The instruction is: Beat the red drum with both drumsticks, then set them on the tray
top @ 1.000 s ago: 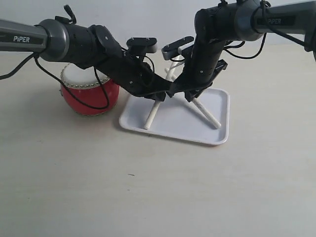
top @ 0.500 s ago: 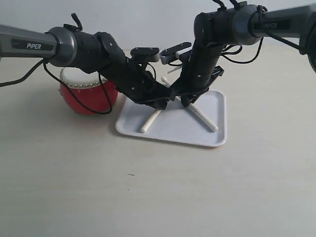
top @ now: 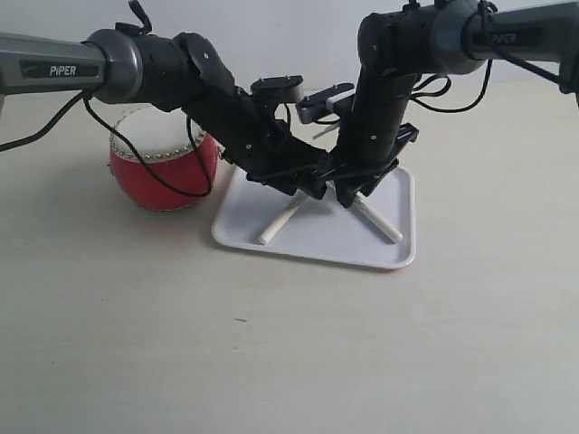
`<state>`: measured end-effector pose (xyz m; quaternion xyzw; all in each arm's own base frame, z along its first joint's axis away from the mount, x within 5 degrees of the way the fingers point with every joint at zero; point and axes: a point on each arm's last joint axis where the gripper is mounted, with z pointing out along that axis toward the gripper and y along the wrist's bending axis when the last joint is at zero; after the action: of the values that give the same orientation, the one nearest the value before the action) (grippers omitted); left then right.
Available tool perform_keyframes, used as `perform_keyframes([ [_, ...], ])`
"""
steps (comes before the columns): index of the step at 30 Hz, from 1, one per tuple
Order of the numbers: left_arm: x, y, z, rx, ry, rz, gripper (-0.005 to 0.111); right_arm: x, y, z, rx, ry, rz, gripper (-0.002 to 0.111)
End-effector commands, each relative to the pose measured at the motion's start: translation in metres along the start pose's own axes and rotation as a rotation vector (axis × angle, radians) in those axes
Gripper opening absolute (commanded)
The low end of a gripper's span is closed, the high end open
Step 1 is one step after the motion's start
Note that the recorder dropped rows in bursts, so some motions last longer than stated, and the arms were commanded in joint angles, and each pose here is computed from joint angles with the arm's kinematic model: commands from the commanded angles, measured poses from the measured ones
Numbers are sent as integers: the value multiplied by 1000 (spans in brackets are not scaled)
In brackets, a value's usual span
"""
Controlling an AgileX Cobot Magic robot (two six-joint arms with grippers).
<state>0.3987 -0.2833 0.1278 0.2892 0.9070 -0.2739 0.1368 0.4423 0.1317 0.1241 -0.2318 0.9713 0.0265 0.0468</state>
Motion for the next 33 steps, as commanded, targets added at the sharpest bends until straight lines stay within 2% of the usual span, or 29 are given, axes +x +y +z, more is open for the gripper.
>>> perform_keyframes([
  [1,-13,-14,-28,8,-50,11,51,-1,2,-35,-1,-56,-8,39],
  [6,-20,-32,-60,27,-79,49,49,0,8,-70,-31,-129,10,39],
  [9,-23,-44,-81,43,-88,77,40,1,14,-91,-69,-174,27,39],
  [12,-23,-57,-103,57,-80,112,25,4,20,-111,-114,-213,29,37],
  [16,-19,-73,-135,64,-56,169,1,11,29,-140,-181,-253,6,17],
  [18,-16,-81,-148,72,-41,182,0,17,34,-157,-216,-269,-14,3],
  [19,-14,-85,-156,74,-38,188,0,20,37,-165,-232,-280,-23,0],
  [28,-1,-115,-238,-56,-118,224,0,50,54,-240,-287,-414,-60,0],
  [33,17,-140,-290,-72,-223,265,0,71,66,-282,-346,-534,-90,0],
])
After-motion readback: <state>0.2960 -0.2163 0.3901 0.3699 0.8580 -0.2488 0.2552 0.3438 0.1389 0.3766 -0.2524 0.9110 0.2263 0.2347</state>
